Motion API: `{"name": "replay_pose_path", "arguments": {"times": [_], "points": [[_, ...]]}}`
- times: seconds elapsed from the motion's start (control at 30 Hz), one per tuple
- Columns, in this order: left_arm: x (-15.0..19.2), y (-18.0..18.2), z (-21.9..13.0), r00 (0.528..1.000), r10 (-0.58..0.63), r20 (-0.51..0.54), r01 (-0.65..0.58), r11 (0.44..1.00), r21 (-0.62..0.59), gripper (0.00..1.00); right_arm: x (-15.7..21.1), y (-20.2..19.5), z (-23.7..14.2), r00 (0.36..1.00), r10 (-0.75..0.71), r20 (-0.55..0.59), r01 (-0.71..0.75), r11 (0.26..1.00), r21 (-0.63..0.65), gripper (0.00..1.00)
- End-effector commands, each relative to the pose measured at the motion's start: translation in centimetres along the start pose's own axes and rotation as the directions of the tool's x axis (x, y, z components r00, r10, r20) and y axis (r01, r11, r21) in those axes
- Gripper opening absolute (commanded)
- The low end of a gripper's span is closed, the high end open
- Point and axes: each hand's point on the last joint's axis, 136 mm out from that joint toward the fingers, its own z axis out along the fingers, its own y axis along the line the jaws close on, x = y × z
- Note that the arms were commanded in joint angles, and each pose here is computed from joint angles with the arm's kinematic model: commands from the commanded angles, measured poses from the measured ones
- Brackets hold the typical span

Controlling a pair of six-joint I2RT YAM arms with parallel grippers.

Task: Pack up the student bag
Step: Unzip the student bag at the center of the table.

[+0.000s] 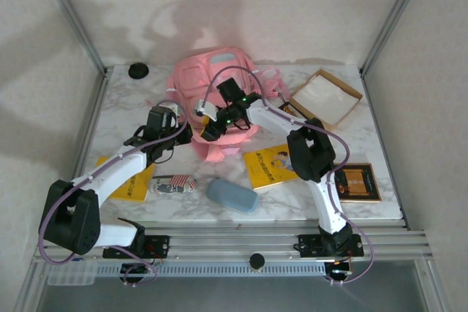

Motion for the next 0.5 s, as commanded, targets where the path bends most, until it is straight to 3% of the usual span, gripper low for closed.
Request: {"name": "replay_pose_path", "arguments": {"times": [0.0, 0.1, 0.2, 0.47], "points": [[-2.2, -1.1, -1.2, 0.998, 0.023, 0.065, -0.025, 0.999, 0.026, 0.00, -0.6, 0.5, 1.1, 0.999, -0.039, -0.008, 0.039, 0.999, -0.028, 0.41], [-2.3, -0.4, -1.3, 0.997, 0.022, 0.073, -0.021, 1.000, -0.011, 0.00, -0.5, 0.0, 1.0, 0.998, -0.059, -0.037, 0.059, 0.998, -0.003, 0.16], [-2.4, 0.4, -1.4, 0.997, 0.016, 0.078, -0.012, 0.999, -0.051, 0.00, -0.8, -0.5, 0.1, 0.993, -0.101, -0.056, 0.104, 0.993, 0.052, 0.03], [-1.9, 6.0, -1.6, 0.993, -0.076, 0.087, 0.097, 0.956, -0.275, 0.00, -4.8, 0.3, -4.4, 0.977, -0.214, 0.008, 0.211, 0.970, 0.123, 0.00]]}}
